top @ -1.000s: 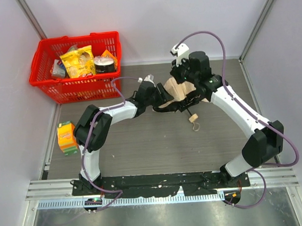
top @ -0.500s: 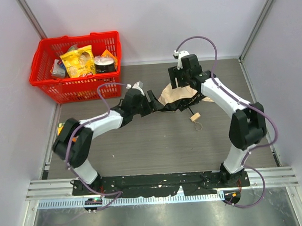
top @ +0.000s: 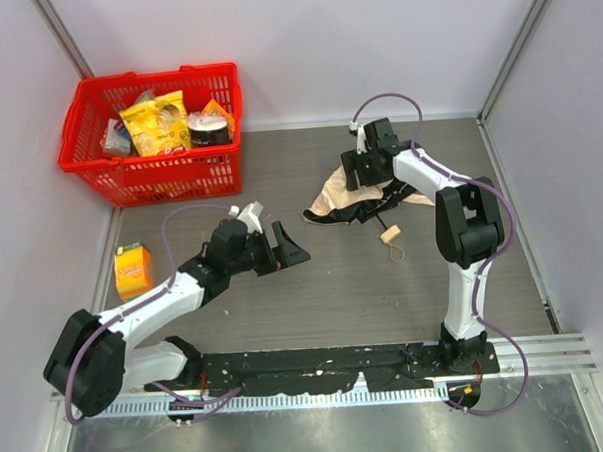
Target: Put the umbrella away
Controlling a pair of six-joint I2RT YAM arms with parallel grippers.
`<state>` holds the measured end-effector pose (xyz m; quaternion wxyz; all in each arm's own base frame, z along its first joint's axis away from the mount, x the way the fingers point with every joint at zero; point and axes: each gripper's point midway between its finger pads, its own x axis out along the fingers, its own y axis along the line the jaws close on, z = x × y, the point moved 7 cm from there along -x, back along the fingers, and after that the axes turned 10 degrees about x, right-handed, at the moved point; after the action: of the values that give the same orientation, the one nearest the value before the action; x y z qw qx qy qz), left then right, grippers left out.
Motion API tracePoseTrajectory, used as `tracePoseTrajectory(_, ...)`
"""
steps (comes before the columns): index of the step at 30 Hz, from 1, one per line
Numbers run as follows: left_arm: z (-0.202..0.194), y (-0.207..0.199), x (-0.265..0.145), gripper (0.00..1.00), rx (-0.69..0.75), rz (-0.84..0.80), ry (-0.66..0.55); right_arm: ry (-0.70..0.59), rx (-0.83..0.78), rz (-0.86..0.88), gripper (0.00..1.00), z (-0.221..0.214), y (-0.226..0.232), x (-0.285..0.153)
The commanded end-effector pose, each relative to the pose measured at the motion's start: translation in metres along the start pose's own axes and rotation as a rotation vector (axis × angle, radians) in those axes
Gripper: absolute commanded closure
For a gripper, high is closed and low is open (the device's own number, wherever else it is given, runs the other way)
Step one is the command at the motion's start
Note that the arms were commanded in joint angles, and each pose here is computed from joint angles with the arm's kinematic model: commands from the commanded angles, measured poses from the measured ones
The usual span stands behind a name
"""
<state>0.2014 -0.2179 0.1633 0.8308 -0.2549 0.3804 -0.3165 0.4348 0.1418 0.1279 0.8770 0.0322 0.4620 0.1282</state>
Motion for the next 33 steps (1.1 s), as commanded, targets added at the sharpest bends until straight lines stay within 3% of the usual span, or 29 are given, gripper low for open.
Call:
tracePoseTrajectory(1, -0.006, -0.009, -0.016, 0.08, -0.032, -0.059, -0.003, -0.034, 0.040, 0.050, 0.26, 0.001, 0.012, 0.001)
tracePoseTrajectory(11, 0.015, -0.029, -0.042, 0.09, 0.018, -0.043, -0.046, 0.209, -0.045, -0.064, 0.24, -0.065, 0.027, 0.045)
tracePoseTrajectory(14, 0.016, -0.031, -0.048, 0.09, 0.022, -0.040, -0.071, 0.314, -0.082, -0.204, 0.26, -0.082, 0.021, 0.055)
tracePoseTrajectory(16, 0.016, -0.031, -0.052, 0.09, 0.023, -0.036, -0.087, 0.413, -0.079, -0.236, 0.34, -0.101, 0.018, 0.063)
tracePoseTrajectory(17, 0.017, -0.032, -0.055, 0.09, 0.027, -0.037, -0.098, 0.443, -0.067, -0.222, 0.50, -0.111, 0.018, 0.068)
tracePoseTrajectory(18, 0.016, -0.031, -0.057, 0.09, 0.028, -0.032, -0.104, 0.440, -0.051, -0.153, 0.59, -0.114, 0.024, 0.073)
tracePoseTrajectory(19, 0.015, -0.029, -0.059, 0.09, 0.032, -0.023, -0.111, 0.456, -0.033, -0.148, 0.73, -0.123, 0.024, 0.075)
tracePoseTrajectory(21, 0.015, -0.026, -0.059, 0.08, 0.042, -0.002, -0.114, 0.464, -0.026, -0.075, 0.88, -0.130, 0.030, 0.079)
tracePoseTrajectory(23, 0.018, -0.026, -0.058, 0.08, 0.054, 0.007, -0.104, 0.422, -0.053, -0.010, 0.99, -0.130, 0.038, 0.079)
tracePoseTrajectory(27, 0.024, -0.030, -0.049, 0.08, 0.068, -0.015, -0.068, 0.273, -0.075, 0.009, 0.99, -0.104, 0.045, 0.064)
tracePoseTrajectory(33, 0.035, -0.031, -0.044, 0.08, 0.075, -0.018, -0.073, -0.044, -0.094, -0.069, 0.99, -0.039, 0.042, -0.016)
